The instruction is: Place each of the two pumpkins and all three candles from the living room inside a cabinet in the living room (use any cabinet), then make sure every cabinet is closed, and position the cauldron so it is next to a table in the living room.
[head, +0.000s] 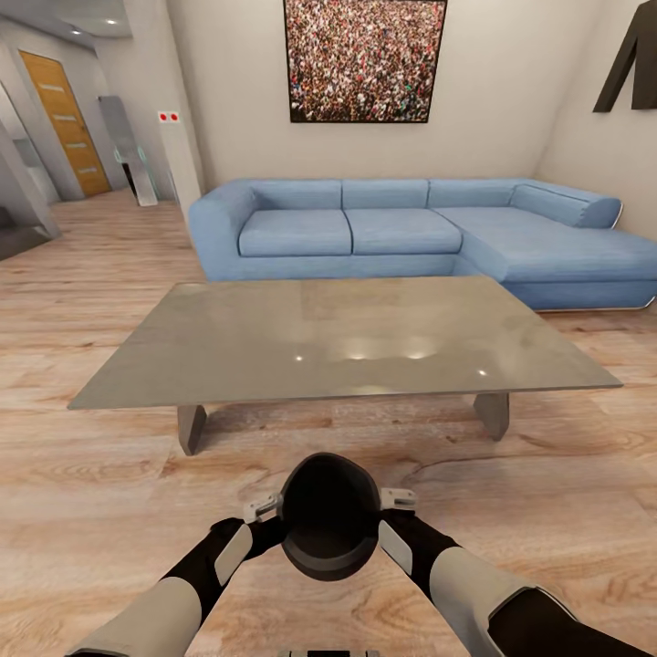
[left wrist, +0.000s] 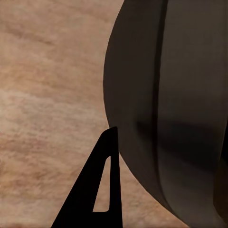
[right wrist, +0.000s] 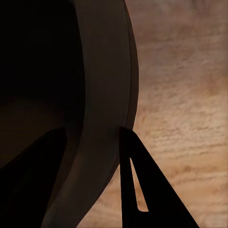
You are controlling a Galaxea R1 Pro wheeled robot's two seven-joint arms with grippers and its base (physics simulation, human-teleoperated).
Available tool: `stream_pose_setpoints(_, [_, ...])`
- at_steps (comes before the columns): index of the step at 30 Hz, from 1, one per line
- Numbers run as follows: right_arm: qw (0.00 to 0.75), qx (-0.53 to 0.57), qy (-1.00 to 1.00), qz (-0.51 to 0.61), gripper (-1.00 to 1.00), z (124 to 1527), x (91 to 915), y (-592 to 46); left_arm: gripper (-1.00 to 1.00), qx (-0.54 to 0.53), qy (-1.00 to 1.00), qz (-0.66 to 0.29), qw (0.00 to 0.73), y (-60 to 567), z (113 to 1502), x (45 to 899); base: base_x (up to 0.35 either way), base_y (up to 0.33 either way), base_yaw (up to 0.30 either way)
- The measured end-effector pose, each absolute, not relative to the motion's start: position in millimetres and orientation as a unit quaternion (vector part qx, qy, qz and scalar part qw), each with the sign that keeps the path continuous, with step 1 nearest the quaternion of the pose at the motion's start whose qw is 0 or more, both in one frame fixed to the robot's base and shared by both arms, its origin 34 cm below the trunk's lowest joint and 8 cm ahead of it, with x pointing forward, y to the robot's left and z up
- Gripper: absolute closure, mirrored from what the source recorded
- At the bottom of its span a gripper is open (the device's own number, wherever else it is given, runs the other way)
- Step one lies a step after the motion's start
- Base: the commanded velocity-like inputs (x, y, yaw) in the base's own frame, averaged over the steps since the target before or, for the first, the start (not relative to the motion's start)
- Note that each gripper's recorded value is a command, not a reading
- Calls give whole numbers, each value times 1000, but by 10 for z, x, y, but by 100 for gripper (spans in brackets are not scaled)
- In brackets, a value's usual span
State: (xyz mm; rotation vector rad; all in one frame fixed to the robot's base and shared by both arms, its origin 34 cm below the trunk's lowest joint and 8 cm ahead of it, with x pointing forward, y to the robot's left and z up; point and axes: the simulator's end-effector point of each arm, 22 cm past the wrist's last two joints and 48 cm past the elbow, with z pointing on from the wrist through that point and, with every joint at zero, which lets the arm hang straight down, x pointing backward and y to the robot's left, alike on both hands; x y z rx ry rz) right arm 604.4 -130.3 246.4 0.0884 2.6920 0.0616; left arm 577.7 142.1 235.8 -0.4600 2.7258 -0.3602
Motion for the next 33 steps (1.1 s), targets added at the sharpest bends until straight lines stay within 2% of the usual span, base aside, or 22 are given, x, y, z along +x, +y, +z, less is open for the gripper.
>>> stream_pose_setpoints(33, [218,34,975,23,100,2457,6029,-1306,100,-163,963,-127,175,1419,2356,5770,146,0,0])
